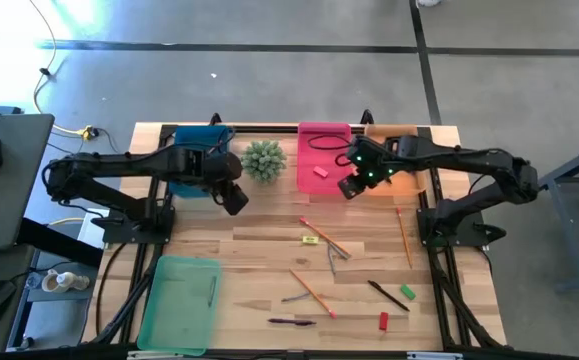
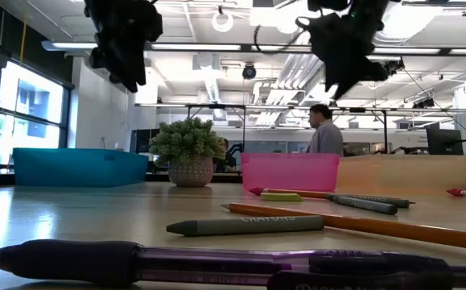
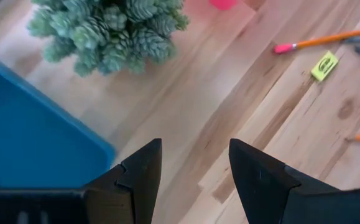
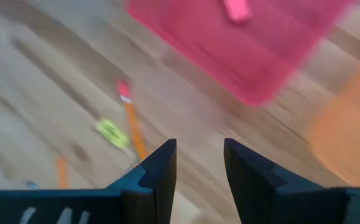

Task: Sort crayons/erasers/pens/pencils in bins
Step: Put the orange pencil into the blue bin

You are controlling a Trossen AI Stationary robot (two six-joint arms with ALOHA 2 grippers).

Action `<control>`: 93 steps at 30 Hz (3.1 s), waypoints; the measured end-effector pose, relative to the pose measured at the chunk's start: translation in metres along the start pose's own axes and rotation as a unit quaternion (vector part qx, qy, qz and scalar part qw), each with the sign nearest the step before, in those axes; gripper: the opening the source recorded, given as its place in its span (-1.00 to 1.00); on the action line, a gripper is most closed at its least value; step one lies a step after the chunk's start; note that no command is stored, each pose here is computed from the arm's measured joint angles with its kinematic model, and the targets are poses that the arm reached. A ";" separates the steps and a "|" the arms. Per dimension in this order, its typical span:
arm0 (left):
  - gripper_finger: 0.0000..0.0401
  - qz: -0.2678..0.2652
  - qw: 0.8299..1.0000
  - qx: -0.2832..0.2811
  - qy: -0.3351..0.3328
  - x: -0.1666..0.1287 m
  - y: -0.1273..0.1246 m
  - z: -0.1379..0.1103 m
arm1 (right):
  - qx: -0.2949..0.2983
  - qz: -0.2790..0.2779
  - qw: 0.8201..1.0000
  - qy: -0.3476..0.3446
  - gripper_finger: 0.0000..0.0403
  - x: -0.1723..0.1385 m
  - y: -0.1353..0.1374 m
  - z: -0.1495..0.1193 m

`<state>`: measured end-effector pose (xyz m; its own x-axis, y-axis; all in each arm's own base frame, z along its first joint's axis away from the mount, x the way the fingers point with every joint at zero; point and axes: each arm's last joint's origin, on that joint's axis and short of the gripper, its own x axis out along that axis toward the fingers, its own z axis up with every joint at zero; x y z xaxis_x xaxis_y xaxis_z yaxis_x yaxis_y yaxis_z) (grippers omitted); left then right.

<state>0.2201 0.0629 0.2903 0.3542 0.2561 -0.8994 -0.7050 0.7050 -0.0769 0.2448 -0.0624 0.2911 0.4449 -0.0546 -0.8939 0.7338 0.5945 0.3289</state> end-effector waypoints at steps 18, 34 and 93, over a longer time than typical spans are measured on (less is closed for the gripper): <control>-0.12 0.029 0.997 0.053 0.043 -0.029 0.021 -0.023 | -0.105 0.149 0.968 -0.174 -0.37 -0.017 0.067 0.033; -0.12 0.020 1.000 0.021 -0.008 -0.049 0.039 -0.048 | -0.236 -0.015 0.972 -0.012 -0.37 0.047 0.098 0.032; -0.12 0.020 0.999 0.030 -0.009 -0.048 0.039 -0.047 | -0.114 -0.085 0.980 0.136 -0.18 0.210 0.098 0.007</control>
<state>0.1467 0.0462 0.3105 0.3377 0.2963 -0.8934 -0.6810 0.7322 -0.0146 0.4139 -0.0209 0.1376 0.1497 0.0293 -0.9883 0.6373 0.7614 0.1191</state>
